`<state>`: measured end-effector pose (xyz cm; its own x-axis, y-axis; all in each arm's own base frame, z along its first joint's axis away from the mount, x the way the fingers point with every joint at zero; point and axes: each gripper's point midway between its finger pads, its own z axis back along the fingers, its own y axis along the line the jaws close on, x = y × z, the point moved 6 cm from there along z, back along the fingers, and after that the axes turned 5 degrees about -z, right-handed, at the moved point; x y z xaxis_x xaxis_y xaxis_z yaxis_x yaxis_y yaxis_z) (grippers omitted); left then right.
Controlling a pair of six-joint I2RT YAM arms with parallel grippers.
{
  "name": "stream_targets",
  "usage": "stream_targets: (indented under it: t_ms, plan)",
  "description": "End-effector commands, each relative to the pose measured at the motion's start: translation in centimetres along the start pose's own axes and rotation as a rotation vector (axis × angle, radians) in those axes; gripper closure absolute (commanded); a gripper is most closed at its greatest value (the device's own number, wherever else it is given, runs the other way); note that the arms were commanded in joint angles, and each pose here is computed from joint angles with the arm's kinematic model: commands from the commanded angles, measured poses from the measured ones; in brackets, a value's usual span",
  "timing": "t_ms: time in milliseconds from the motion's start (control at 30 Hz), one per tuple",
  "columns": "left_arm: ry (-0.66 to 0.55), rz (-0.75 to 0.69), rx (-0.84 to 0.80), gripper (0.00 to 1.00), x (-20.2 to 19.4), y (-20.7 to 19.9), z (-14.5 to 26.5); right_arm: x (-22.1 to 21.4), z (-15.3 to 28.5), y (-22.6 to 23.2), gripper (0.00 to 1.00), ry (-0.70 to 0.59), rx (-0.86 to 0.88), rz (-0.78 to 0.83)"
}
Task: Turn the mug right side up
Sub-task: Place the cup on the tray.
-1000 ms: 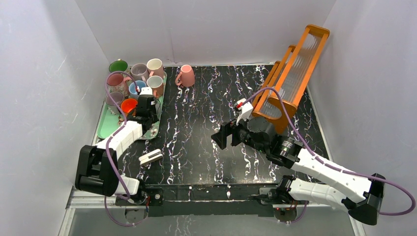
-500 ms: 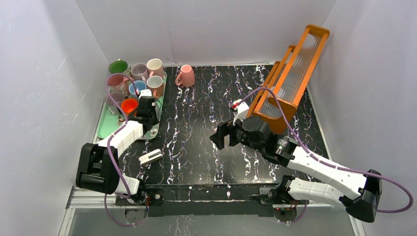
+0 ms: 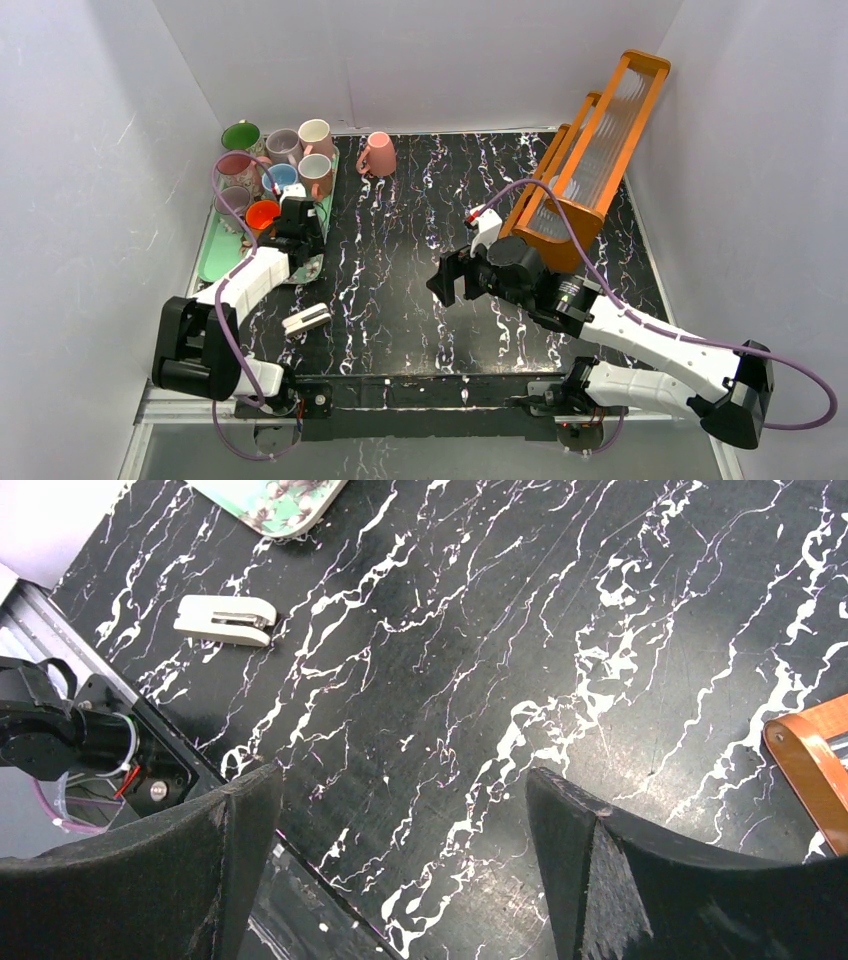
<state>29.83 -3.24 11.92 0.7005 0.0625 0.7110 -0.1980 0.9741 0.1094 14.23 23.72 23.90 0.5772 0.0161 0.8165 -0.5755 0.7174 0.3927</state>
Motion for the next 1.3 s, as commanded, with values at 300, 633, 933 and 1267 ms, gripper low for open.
stream_targets:
  t_ms: [300,633,933,1267]
  plan:
    - [-0.132,0.013,-0.178,0.37,4.3,0.1,6.8,1.9,-1.0,0.7,0.01,-0.055,-0.04,-0.081]
    - [-0.194,-0.035,-0.498,0.02,4.3,-1.9,11.5,6.0,-4.8,1.2,0.01,-0.175,-0.155,-0.146]
    - [-0.208,-0.04,-0.645,0.02,1.1,-2.6,12.5,11.2,-11.0,0.5,0.07,-0.302,-0.126,-0.154]
    - [-0.288,-0.062,-0.583,0.02,1.0,-1.1,13.9,14.7,-19.7,-0.5,0.44,-0.394,-0.077,-0.259]
